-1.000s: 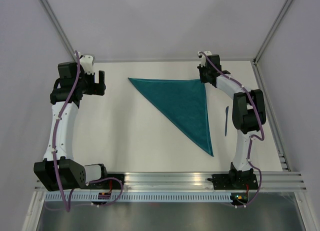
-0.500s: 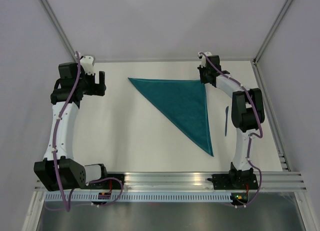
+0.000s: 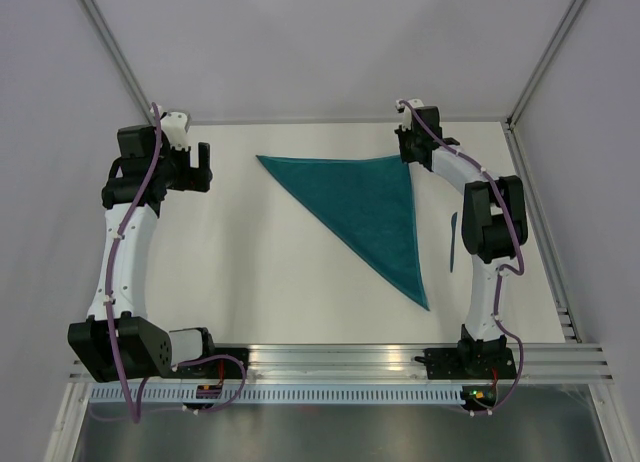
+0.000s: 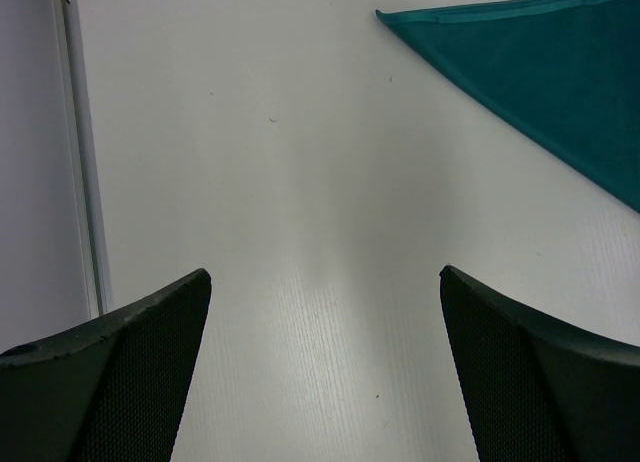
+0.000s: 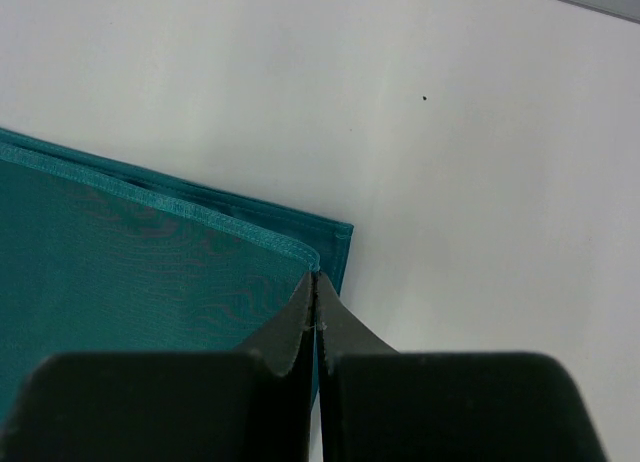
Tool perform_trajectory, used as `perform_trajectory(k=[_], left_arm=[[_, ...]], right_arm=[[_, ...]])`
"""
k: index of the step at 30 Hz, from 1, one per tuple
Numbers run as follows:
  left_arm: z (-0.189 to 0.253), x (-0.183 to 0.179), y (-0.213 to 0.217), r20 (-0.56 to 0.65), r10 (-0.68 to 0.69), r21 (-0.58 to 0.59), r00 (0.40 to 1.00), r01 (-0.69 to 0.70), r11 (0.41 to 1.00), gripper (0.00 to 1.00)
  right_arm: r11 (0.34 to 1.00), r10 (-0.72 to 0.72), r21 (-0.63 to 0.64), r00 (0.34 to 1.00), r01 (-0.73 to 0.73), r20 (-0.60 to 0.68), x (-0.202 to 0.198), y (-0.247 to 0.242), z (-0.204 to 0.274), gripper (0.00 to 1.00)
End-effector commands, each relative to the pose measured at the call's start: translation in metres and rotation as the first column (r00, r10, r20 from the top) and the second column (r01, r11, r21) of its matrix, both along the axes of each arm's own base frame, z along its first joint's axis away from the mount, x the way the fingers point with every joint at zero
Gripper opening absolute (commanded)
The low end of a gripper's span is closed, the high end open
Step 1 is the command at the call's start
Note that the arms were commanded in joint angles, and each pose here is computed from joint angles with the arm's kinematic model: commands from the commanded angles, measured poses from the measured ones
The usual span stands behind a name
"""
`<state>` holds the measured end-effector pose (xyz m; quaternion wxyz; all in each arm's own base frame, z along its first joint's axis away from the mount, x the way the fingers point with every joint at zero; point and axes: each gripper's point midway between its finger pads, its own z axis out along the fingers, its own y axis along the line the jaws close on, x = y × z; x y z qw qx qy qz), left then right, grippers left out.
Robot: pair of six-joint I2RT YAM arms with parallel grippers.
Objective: Fold the napkin, place the utensils inside, and roll it up
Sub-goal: Fold the napkin at the center of the board.
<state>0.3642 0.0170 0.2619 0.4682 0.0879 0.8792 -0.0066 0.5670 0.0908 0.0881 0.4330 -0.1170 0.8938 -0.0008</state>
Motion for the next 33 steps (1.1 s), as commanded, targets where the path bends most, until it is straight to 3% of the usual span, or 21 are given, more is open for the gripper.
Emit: perform_trajectory(k=[1,25,27,31,33], left_arm=[[0.003,0.005,-0.002,0.020,0.007,-0.030,1.000,-0.007,1.000,0.98],[-0.001,0.006,-0.003,0.008,0.002,-0.034,1.000,-0.002,0.999,0.98],[-0.002,0.006,-0.003,0.005,0.001,-0.036,1.000,-0.001,0.999,0.98],[-0.004,0.006,-0.003,0.003,-0.003,-0.033,1.000,0.003,0.999,0.98],[-0.004,0.007,-0.003,0.002,-0.007,-0.033,1.000,0.007,0.999,0.98]], right_arm=[[1.000,-0.020,0.006,0.999,0.020,0.030,0.012,-0.003,0.006,0.00],[0.999,-0.035,0.001,0.999,0.035,-0.016,0.010,-0.013,-0.019,0.01],[0.999,-0.036,0.000,0.999,0.036,-0.016,0.011,-0.013,-0.019,0.07],[0.999,-0.051,-0.004,0.999,0.051,-0.018,0.011,-0.016,-0.017,0.43],[0.998,-0.055,0.001,0.998,0.055,-0.009,0.015,-0.016,-0.010,0.51]])
